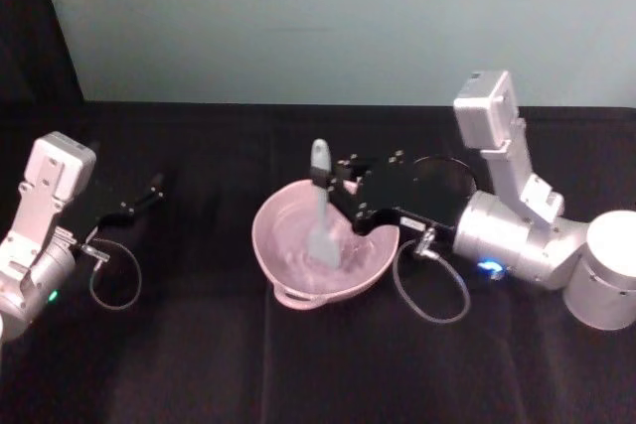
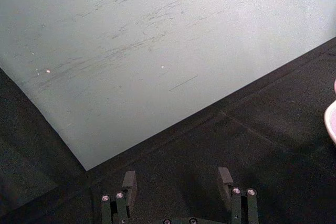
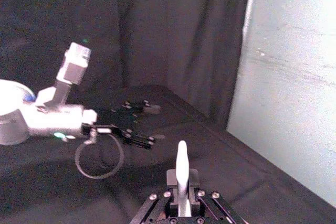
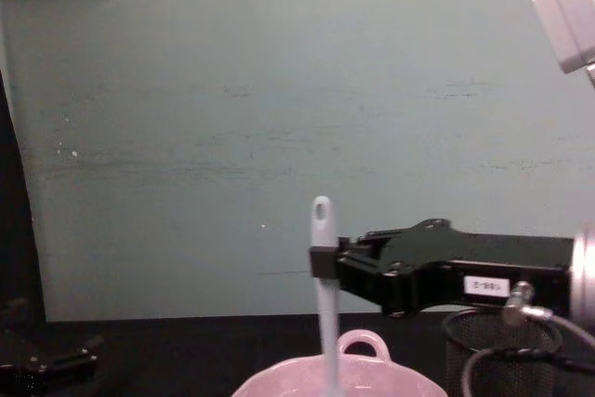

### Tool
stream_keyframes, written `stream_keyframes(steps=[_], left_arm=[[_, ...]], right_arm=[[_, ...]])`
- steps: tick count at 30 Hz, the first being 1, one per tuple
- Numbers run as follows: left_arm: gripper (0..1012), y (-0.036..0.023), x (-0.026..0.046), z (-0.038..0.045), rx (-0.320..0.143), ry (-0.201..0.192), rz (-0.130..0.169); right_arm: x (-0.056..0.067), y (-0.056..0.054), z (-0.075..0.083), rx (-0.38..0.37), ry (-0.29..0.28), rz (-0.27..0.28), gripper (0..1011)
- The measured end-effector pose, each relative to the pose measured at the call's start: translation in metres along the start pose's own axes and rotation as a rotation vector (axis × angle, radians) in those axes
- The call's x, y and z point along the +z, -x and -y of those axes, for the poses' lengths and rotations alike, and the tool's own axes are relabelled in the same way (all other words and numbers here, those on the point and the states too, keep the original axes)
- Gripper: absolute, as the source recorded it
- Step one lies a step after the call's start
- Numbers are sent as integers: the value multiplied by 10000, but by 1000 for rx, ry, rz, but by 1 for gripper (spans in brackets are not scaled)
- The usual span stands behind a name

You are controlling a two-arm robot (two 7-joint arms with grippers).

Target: Use the one hand to pick up the spoon and stir the clear water in the bowl.

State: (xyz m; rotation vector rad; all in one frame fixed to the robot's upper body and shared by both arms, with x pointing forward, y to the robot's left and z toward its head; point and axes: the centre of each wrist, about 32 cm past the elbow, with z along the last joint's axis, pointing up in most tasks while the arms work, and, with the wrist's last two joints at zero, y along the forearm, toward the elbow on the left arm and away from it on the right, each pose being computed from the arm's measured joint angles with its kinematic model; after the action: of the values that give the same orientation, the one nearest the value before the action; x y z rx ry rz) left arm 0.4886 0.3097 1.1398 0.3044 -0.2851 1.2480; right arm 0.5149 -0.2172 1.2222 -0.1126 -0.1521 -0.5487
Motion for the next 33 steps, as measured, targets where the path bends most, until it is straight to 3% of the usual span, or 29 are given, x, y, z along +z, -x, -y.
stream_keyframes(steps=[3, 8, 13, 17, 22, 25, 29, 33], left_arm=[[1011, 0, 0, 0, 0, 0, 0], [1011, 0, 0, 0, 0, 0, 0], [1011, 0, 0, 0, 0, 0, 0], [1011, 0, 0, 0, 0, 0, 0], [1011, 0, 0, 0, 0, 0, 0], [1011, 0, 0, 0, 0, 0, 0], [1011, 0, 0, 0, 0, 0, 0], [1011, 0, 0, 0, 0, 0, 0]], right_arm=[[-36, 71, -116, 22, -15, -36, 117], [-97, 85, -295, 17, -36, -51, 117], [-193, 26, -456, -35, -57, -35, 117], [-238, -95, -515, -109, -72, 0, 116], [-216, -220, -437, -154, -57, 35, 117], [-157, -302, -288, -165, -30, 50, 117], [-138, -297, -157, -155, -10, 44, 116], [-124, -219, -18, -135, -12, 13, 117]])
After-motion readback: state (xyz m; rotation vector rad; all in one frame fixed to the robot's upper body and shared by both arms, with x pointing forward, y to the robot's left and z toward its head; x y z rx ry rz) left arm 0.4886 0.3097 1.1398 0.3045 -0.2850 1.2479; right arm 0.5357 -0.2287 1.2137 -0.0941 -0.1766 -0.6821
